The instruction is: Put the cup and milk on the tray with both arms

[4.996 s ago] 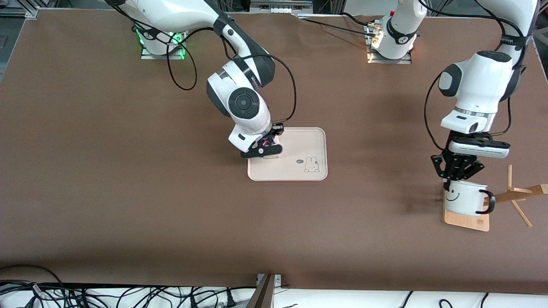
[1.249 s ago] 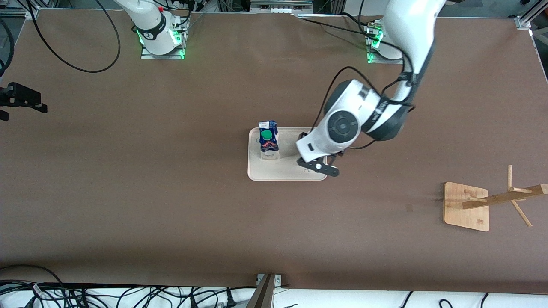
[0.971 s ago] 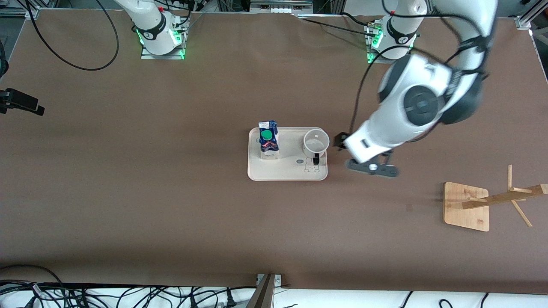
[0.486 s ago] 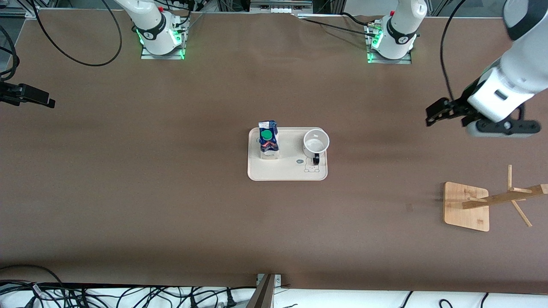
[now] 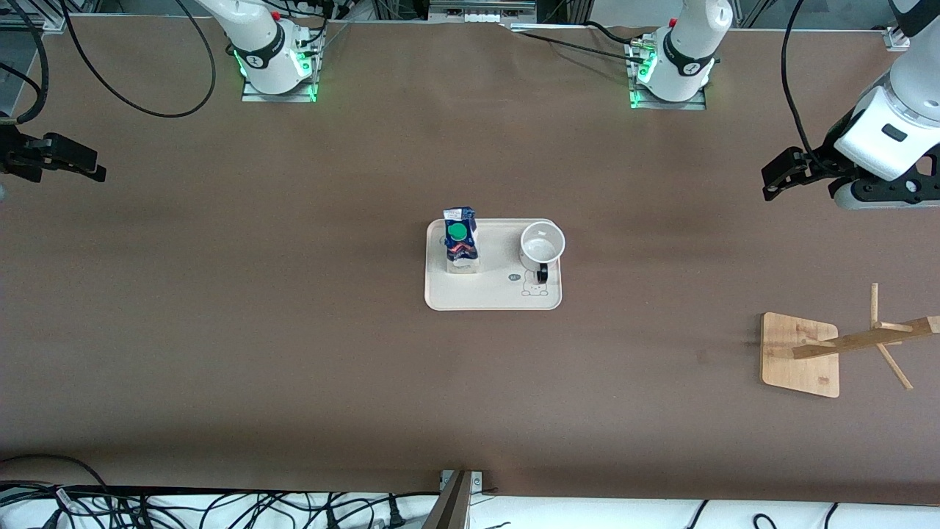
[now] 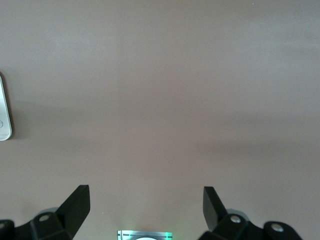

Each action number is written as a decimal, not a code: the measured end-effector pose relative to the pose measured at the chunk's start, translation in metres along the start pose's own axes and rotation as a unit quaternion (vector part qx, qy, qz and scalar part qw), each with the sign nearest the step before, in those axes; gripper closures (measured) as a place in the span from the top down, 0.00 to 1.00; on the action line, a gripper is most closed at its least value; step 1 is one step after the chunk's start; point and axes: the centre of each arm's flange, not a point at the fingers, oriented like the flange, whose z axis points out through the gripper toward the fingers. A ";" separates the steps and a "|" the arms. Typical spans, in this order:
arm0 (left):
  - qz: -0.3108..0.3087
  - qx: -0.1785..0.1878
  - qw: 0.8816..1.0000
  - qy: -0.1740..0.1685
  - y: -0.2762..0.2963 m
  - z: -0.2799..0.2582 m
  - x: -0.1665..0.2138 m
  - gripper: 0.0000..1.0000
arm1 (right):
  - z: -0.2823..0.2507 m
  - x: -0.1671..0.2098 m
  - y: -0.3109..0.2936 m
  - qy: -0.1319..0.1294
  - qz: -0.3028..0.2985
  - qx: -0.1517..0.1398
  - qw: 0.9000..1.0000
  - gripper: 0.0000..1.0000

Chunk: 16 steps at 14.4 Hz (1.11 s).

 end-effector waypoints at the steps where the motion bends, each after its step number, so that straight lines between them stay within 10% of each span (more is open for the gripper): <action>1: 0.000 0.000 1.000 -0.001 0.000 0.001 0.000 1.00 | 0.001 0.000 0.001 -0.003 0.001 0.000 1.000 1.00; 16: -0.009 -0.001 1.000 0.002 -0.009 0.008 0.011 1.00 | 0.005 0.002 0.005 -0.011 -0.015 -0.011 1.000 1.00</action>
